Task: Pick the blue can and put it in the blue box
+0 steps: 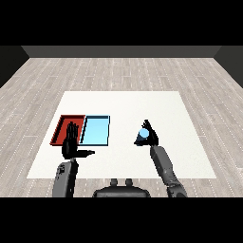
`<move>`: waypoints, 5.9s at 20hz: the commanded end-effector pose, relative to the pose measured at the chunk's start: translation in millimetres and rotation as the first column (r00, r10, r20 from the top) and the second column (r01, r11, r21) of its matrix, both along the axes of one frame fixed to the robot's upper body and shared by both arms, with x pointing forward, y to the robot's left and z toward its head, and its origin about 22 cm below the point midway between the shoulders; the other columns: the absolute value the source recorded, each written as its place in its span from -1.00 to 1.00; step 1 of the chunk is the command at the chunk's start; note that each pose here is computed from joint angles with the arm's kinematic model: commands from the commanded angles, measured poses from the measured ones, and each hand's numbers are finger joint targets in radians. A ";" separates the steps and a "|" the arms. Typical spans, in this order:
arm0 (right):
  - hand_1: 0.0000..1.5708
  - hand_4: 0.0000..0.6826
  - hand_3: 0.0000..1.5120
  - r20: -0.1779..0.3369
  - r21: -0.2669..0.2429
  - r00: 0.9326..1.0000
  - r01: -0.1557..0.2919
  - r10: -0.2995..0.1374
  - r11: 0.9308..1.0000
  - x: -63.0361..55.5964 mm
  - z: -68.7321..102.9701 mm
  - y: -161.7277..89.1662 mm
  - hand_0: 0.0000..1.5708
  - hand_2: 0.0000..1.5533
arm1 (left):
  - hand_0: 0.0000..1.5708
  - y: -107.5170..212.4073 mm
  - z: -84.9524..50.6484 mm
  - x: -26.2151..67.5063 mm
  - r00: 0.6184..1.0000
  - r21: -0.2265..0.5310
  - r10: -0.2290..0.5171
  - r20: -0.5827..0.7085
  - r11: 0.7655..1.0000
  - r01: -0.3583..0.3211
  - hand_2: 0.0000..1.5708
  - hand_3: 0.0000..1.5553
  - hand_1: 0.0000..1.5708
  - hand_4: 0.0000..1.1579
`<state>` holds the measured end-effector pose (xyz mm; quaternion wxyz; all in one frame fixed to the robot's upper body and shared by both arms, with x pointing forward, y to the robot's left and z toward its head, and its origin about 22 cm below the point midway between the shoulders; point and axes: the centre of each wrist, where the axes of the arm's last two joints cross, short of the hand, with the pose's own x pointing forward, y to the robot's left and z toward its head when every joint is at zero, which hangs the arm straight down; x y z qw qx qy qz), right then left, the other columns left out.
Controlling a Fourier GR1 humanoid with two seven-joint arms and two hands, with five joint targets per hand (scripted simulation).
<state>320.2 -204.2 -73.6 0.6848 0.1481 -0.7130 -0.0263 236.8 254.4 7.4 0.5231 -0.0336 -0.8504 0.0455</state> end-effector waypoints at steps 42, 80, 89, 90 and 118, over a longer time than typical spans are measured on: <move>0.82 0.93 0.88 0.284 -0.157 0.959 0.029 0.017 0.987 22.0 109.0 37.6 0.82 0.87 | -1.00 -60.5 -16.4 23.0 0.975 -0.004 -0.178 -0.136 0.984 0.179 -1.00 -1.00 -1.00 -1.00; 0.77 0.93 0.85 0.351 -0.162 0.926 -0.090 0.142 0.983 3.8 109.1 117.4 0.77 0.85 | -1.00 -159.8 -31.9 52.3 0.918 0.029 -0.264 -0.294 0.958 0.285 -1.00 -1.00 -1.00 -1.00; 0.82 0.85 0.84 0.343 -0.163 0.924 -0.118 0.169 0.979 -19.4 129.0 132.9 0.82 0.84 | -1.00 -176.4 -30.5 42.1 0.920 0.053 -0.256 -0.298 0.958 0.283 -1.00 -1.00 -1.00 -1.00; 0.82 0.82 0.84 0.335 -0.147 0.927 -0.123 0.167 0.981 -15.2 121.4 135.8 0.82 0.85 | -1.00 -156.6 -38.9 73.5 0.917 0.041 -0.274 -0.290 0.954 0.298 -1.00 -1.00 -1.00 -1.00; 0.83 0.76 0.84 0.343 -0.159 0.908 -0.197 0.241 0.967 -21.5 124.6 168.2 0.83 0.87 | -0.07 -167.7 -49.3 63.5 0.970 0.227 -0.090 -0.227 0.964 0.142 0.05 -0.18 -0.07 0.16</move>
